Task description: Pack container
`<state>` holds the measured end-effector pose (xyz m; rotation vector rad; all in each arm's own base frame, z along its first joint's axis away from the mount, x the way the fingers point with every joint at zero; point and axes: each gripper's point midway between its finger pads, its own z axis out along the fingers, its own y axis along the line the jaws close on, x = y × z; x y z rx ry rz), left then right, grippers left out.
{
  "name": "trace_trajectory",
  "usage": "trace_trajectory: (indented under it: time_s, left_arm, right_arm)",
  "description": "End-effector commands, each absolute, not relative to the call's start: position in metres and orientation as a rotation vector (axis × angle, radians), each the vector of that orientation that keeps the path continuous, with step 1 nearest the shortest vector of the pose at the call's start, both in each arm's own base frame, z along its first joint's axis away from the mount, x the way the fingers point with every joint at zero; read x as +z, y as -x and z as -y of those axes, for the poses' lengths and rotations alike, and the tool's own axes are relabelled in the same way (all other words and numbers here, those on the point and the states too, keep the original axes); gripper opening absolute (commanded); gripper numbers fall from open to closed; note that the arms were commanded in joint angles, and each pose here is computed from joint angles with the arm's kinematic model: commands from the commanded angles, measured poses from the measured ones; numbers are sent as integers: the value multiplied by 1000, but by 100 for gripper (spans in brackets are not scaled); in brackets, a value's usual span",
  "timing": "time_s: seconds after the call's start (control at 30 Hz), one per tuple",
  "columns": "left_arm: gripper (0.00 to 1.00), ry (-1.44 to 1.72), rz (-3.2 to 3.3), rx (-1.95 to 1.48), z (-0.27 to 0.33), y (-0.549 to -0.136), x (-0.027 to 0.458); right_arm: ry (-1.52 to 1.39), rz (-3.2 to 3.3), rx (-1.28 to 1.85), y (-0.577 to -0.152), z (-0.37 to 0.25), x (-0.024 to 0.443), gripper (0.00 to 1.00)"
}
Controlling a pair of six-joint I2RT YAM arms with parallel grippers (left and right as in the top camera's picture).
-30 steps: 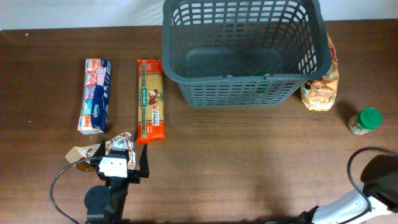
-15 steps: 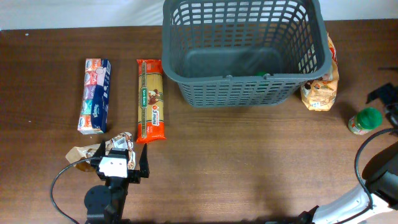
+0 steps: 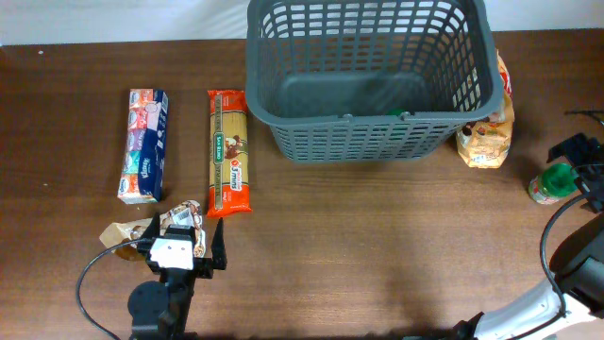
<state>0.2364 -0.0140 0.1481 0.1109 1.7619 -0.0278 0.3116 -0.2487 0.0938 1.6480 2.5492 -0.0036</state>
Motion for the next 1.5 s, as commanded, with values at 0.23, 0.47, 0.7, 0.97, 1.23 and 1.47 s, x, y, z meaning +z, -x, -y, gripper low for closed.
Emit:
trace_trajectory:
  time_s: [0.23,0.47,0.7,0.97,1.23,1.47]
  left_arm:
    - [99,-97,-1757,-24,12,-236,148]
    - [99,-97,-1757,-24,12,-236,148]
    - [99,-97,-1757,-24,12,-236,148]
    - [99,-97,-1757,-24,12,-236,148]
    - [99,-97,-1757,-24,12,-236,148]
    - [99,-97,-1757,-24,12,-236,148]
  right_arm:
    - [-1701,-2611,36,-313,247,54,99]
    - [-1715,-2631,39,-313,247,43,99]
    - [-1666,-2716,44,-313,243,21,99]
    - [-1642,-2762,29,-317,237,6,99]
    - [-1631,-2768,-26,-315,243,3,99]
    - [-1634,-2771,-48,-313,245,3,62]
